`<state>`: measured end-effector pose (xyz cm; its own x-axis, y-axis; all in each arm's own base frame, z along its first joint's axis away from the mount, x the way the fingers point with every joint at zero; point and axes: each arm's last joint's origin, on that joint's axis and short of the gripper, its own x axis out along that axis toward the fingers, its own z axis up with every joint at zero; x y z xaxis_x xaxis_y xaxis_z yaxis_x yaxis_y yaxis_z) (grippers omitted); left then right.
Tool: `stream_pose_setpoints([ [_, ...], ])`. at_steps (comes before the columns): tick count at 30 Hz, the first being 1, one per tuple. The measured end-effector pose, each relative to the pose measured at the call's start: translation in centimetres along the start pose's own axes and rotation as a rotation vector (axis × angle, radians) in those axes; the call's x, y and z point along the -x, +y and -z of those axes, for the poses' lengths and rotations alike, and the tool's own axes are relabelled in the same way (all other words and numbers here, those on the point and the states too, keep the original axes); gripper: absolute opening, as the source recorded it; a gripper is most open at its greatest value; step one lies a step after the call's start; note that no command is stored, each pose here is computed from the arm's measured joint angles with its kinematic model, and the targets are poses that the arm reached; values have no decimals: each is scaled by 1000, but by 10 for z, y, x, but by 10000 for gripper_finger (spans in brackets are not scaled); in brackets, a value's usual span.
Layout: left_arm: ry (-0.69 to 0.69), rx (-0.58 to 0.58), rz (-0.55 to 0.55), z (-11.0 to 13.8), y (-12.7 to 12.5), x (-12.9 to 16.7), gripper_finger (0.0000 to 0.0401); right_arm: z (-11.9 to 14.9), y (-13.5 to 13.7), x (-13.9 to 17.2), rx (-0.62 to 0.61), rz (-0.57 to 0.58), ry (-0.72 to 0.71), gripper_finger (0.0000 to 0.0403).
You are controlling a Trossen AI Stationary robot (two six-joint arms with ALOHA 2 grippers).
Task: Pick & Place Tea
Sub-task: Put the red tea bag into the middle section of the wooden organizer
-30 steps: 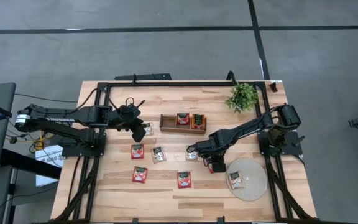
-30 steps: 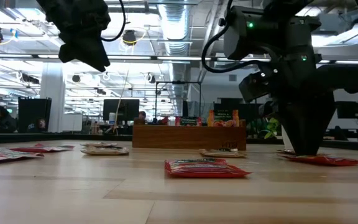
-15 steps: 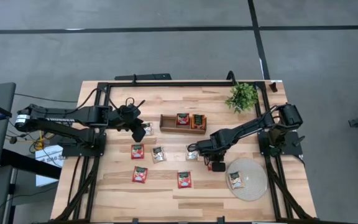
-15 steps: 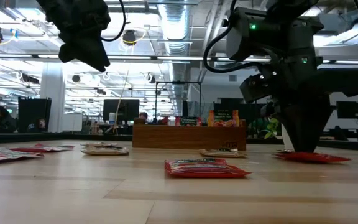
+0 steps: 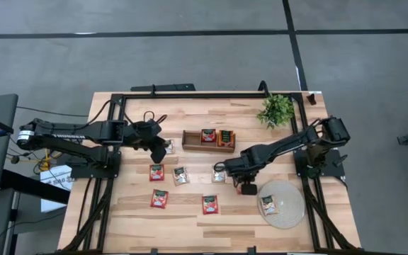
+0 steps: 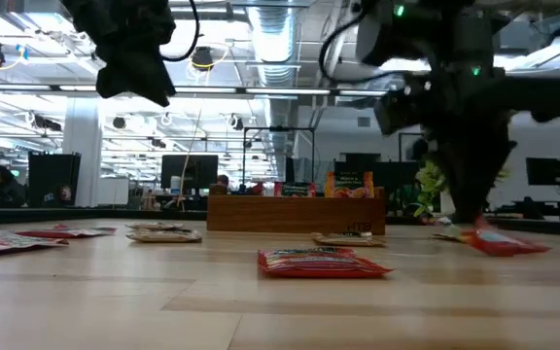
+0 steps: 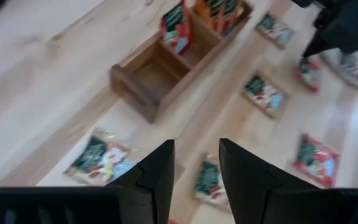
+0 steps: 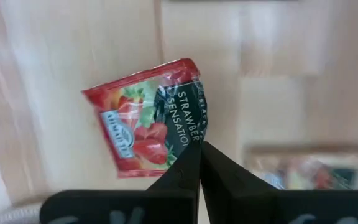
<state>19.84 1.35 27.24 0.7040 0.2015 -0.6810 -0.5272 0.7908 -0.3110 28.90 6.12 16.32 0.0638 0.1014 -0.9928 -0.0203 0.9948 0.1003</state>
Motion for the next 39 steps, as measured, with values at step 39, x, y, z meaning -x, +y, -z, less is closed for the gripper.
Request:
stream_pose_setpoints([
  [39,-288,-256,222,-32,-38,-71,117,-49,-59,154,-32,265,-509,0],
])
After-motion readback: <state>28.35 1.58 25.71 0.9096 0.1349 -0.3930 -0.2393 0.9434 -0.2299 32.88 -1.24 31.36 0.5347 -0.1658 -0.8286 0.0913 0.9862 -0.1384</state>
